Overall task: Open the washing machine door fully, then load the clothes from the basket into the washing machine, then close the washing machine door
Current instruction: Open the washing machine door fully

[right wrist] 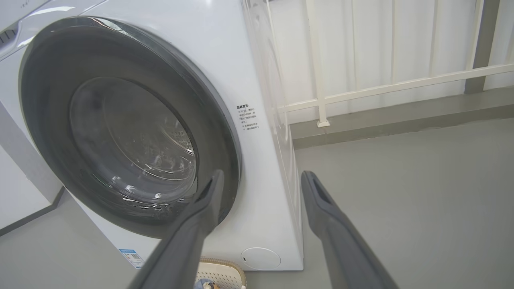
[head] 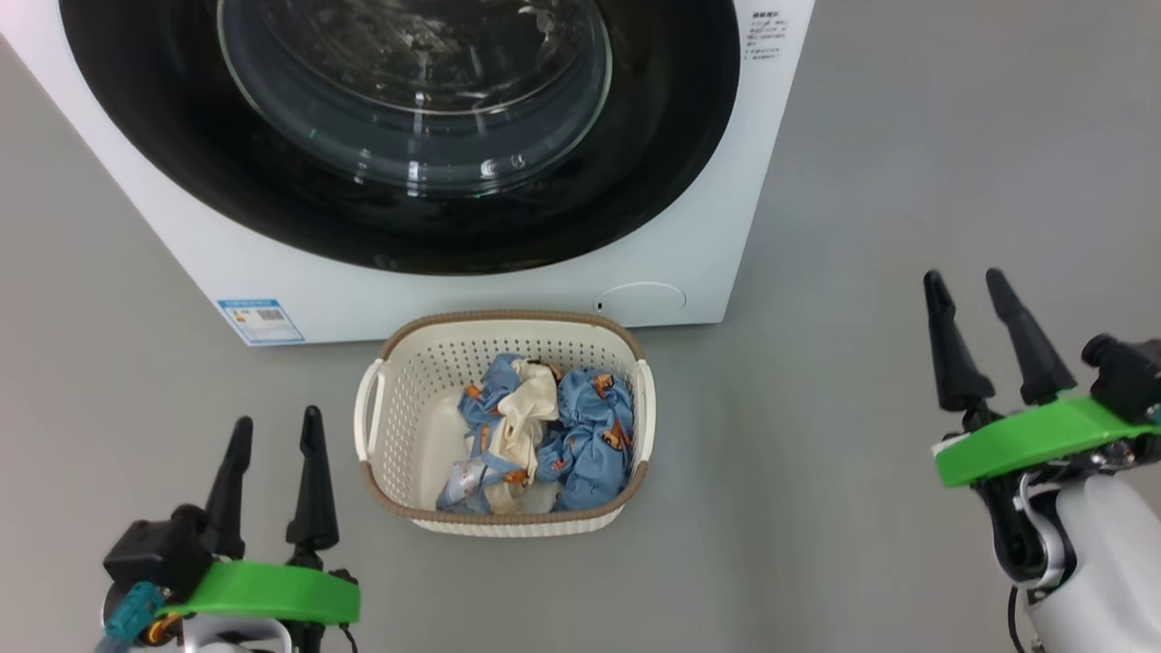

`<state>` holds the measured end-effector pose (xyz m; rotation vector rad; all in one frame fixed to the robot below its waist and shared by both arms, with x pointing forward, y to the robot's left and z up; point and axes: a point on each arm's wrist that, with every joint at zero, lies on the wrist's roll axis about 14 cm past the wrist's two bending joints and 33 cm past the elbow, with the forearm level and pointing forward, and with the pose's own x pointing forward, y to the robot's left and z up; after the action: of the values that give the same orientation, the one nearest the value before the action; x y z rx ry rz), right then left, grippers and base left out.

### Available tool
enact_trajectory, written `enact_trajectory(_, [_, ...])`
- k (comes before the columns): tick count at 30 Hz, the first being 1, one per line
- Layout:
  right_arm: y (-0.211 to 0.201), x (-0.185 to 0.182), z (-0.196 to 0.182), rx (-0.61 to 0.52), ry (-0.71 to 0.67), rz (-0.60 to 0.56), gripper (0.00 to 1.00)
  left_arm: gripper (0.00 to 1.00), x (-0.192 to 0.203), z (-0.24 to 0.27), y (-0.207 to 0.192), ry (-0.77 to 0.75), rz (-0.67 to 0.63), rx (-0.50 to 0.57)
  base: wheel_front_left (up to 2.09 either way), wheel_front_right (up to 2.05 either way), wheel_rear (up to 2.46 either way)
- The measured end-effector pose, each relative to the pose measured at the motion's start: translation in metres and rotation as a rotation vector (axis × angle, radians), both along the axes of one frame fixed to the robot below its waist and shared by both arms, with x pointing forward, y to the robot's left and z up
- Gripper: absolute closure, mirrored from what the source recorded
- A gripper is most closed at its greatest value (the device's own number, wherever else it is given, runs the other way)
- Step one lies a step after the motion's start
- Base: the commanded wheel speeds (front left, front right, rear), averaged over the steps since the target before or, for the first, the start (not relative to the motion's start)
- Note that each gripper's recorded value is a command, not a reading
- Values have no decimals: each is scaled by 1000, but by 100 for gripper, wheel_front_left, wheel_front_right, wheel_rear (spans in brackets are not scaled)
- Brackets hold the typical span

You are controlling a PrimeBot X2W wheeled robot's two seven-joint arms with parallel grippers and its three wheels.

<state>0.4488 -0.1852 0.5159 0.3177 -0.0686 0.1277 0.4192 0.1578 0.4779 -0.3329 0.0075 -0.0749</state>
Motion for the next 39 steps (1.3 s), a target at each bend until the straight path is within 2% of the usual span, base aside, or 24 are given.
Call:
enact_trajectory(1, [0,4,1,1,-3,0,100,0,2,0,1,-2,3,1,0,0,0])
enact_trajectory(6, [-7,23,7,17,-18,-7,100,0,8,-7,5,13,12,7,0,0,0])
enact_trajectory(12, [-15,50,16,107,-34,-17,100,0,16,-11,8,21,20,9,0,0,0])
enact_trajectory(19, [-11,79,21,172,-11,35,100,0,22,-18,14,36,35,13,0,0,0])
enact_trajectory(24, [-6,105,35,254,-1,81,100,0,25,-26,18,52,45,17,0,0,0])
enact_trajectory(27, [-1,119,40,352,22,107,100,0,29,-30,20,60,51,19,0,0,0])
enact_trajectory(39, [21,161,31,548,160,224,100,0,42,-50,28,97,71,24,0,0,0])
